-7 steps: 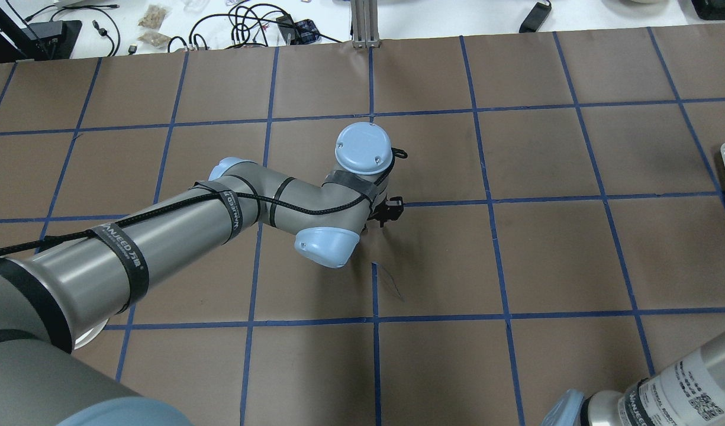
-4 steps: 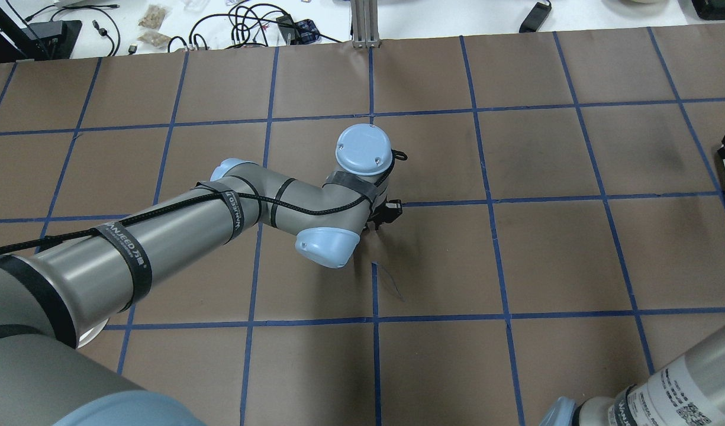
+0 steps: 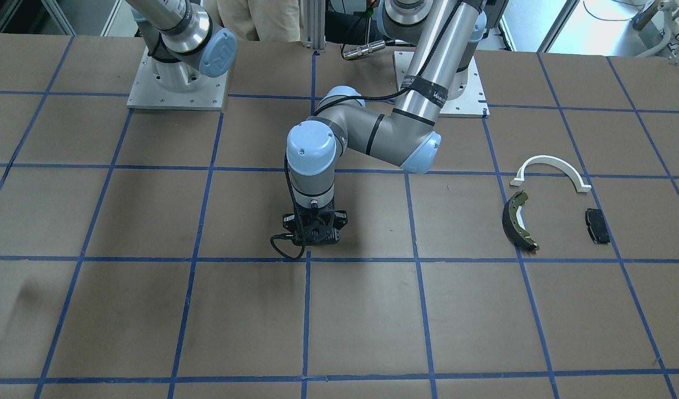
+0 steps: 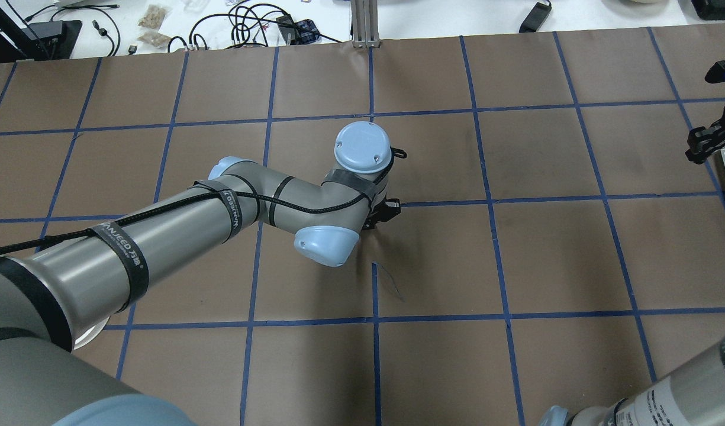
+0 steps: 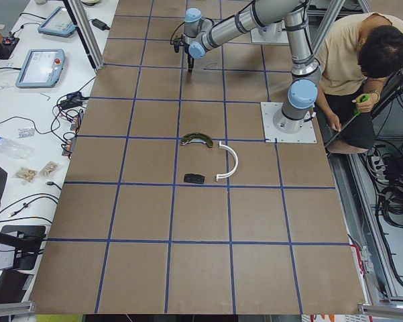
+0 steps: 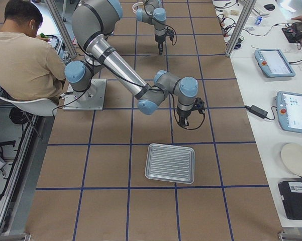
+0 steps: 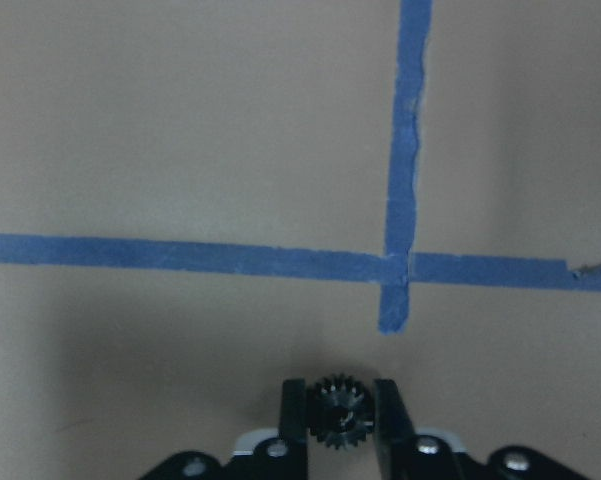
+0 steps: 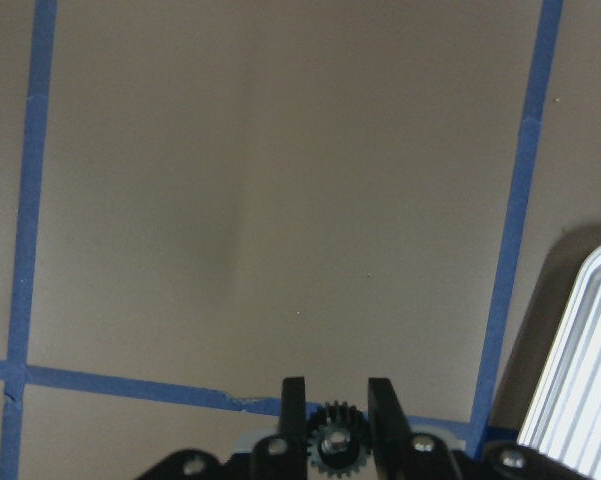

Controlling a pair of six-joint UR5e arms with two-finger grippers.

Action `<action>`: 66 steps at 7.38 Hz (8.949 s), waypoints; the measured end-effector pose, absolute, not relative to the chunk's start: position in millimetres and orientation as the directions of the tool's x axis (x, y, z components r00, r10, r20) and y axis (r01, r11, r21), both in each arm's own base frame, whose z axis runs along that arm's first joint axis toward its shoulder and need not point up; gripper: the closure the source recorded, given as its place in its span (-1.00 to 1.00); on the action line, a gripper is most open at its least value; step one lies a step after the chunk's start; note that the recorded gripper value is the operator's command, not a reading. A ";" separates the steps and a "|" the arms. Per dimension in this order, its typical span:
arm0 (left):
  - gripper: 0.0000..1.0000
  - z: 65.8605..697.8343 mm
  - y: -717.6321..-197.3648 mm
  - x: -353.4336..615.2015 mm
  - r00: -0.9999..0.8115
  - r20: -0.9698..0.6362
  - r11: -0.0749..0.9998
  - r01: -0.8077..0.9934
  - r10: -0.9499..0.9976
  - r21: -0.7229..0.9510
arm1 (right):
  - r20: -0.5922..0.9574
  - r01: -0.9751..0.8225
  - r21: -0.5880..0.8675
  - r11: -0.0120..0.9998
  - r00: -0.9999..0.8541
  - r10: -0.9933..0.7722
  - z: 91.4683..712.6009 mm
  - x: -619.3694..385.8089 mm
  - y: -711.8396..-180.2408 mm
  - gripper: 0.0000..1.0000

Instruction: Place bearing gear from tray to pile

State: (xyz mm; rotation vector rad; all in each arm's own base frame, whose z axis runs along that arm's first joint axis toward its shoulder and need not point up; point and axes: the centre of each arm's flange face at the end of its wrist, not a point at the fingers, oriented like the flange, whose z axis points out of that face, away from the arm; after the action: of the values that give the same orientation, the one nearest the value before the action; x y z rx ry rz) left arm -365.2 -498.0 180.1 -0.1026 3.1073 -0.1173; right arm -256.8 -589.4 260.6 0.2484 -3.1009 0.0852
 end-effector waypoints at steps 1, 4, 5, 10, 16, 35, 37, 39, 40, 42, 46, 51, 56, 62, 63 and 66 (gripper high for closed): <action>1.00 195.0 -505.0 -361.2 -0.997 -0.024 0.994 -0.074 -0.076 -0.082 | 0.031 -0.156 -0.051 0.986 -0.987 -0.155 260.4 -252.3 -589.6 0.79; 1.00 323.8 -558.8 -303.7 -0.998 -0.055 0.999 -0.041 -0.039 0.027 | -0.013 -0.100 -0.027 0.995 -0.995 -0.100 245.7 -182.4 -590.4 0.85; 1.00 367.8 -572.5 -262.2 -0.998 -0.065 0.996 -0.001 0.005 0.084 | -0.020 -0.060 -0.021 0.998 -0.998 -0.060 237.9 -132.3 -591.9 0.86; 1.00 429.8 -558.8 -37.8 -0.968 0.019 0.948 0.250 0.251 0.200 | -0.040 0.126 -0.089 0.988 -0.992 0.123 244.0 199.7 -573.5 0.88; 1.00 277.3 -481.8 204.2 -0.956 -0.008 0.956 0.291 0.292 0.044 | -0.103 0.240 -0.068 0.968 -0.967 0.232 212.4 411.9 -467.4 -0.89; -1.00 183.2 -467.8 -295.3 -0.999 0.005 0.992 -0.046 -0.045 -0.117 | 0.023 0.018 -0.006 1.000 -1.000 0.018 502.4 132.2 -514.6 -1.00; -0.44 170.2 -466.0 -296.9 -0.999 -0.003 0.995 -0.038 -0.039 -0.096 | 0.050 0.021 0.011 1.000 -0.999 0.021 497.3 125.2 -519.5 -1.00; 0.58 169.0 -467.0 -297.6 -0.999 -0.003 0.995 -0.037 -0.038 -0.098 | 0.057 0.020 -0.018 1.000 -0.998 0.021 513.4 123.0 -522.0 -1.00; 0.93 169.2 -467.6 -297.9 -0.999 -0.003 0.994 -0.037 -0.038 -0.098 | 0.053 0.020 -0.040 0.999 -0.998 0.022 523.8 123.4 -523.0 -1.00; 1.00 170.1 -467.6 -297.8 -0.999 -0.003 0.994 -0.037 -0.037 -0.099 | 0.047 0.018 -0.059 0.998 -0.999 0.021 531.8 124.6 -524.0 -1.00; 1.00 260.1 -500.8 -274.9 -1.000 -0.011 0.996 0.007 0.006 -0.086 | 0.030 0.013 -0.046 0.999 -0.999 0.014 526.6 128.3 -521.9 -1.00; 1.00 393.9 -532.8 -45.0 -0.990 -0.075 0.989 0.116 0.123 0.087 | 0.030 -0.067 0.001 0.998 -0.997 -0.067 505.6 129.7 -516.3 -1.00; 1.00 268.6 -459.1 188.8 -0.959 -0.006 0.959 0.282 0.282 0.033 | 0.022 -0.070 0.008 0.997 -0.997 -0.071 502.3 131.2 -512.1 -1.00; -1.00 236.5 -437.9 194.2 -0.958 -0.032 0.959 0.284 0.284 -0.015 | 0.034 -0.059 0.001 0.998 -0.998 -0.059 500.9 130.2 -515.1 -1.00; -1.00 238.3 -438.0 193.5 -0.959 -0.035 0.959 0.282 0.281 -0.017 | 0.034 -0.059 0.000 0.998 -0.998 -0.059 500.8 130.2 -515.3 -1.00; -1.00 288.3 -454.9 146.2 -0.965 -0.064 0.965 0.258 0.255 -0.038 | 0.035 -0.059 -0.001 0.998 -0.998 -0.059 500.7 130.1 -515.5 -1.00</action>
State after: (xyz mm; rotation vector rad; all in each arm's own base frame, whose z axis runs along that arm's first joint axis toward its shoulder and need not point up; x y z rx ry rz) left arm 146.2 -454.9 288.3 0.3996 3.0559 -0.0717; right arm 130.1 -515.5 500.7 0.0917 -3.1054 0.0027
